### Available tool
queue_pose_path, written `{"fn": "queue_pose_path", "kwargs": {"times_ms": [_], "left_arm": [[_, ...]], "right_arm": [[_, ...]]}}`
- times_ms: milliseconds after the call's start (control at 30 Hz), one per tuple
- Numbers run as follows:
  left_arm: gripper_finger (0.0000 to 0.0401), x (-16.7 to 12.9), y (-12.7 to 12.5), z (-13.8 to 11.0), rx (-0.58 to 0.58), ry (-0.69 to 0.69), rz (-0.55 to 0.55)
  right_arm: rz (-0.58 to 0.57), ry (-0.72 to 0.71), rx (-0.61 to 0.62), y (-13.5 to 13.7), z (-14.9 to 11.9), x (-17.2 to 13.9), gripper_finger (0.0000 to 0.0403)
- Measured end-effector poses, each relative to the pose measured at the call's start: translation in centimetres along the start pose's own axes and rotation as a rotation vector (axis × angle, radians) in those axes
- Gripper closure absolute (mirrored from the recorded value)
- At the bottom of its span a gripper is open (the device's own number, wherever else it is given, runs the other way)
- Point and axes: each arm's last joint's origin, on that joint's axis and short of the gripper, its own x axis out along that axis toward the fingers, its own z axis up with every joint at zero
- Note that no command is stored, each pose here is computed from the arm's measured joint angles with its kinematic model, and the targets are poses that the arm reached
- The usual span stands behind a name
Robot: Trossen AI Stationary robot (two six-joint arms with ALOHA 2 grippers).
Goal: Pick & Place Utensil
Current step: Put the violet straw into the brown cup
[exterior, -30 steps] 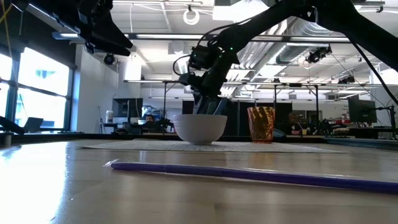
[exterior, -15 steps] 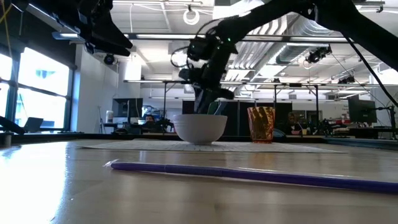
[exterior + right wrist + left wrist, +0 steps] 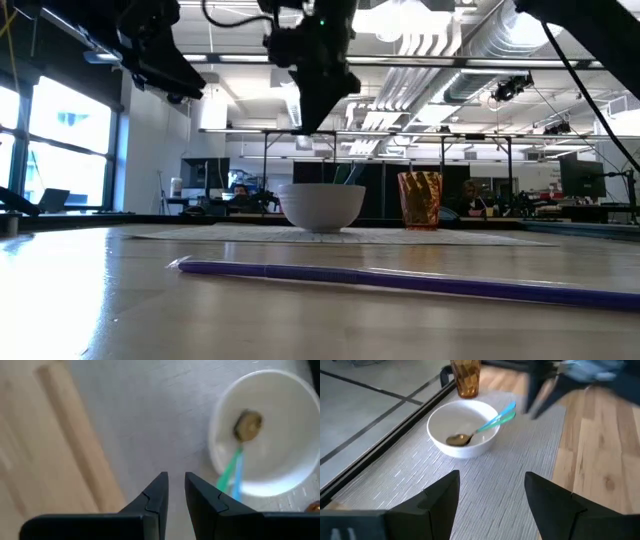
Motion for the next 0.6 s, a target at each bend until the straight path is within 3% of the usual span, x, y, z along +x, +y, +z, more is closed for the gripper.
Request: {"fn": "queue_pose_path", "kwargs": {"times_ms": [133,367,600], "left_arm": [[0.0181,-0.2,0.2,-0.4,0.032,0.039,-0.003],[0.0181,-0.3,0.2,-0.5,0.035,0.049,-0.007],[0.0181,-0.3,0.2,-0.6,0.030,0.051,-0.008]], "right_arm": [[0.018,0.007,-0.105,5.0,-1.9,0.0,0.0345],[0.183,-0.044,-0.255,12.9,-5.5,1.4,0.0345],[0.320,-0.084,-0.283,17.6,-8.9,4.1,0.0345]]}}
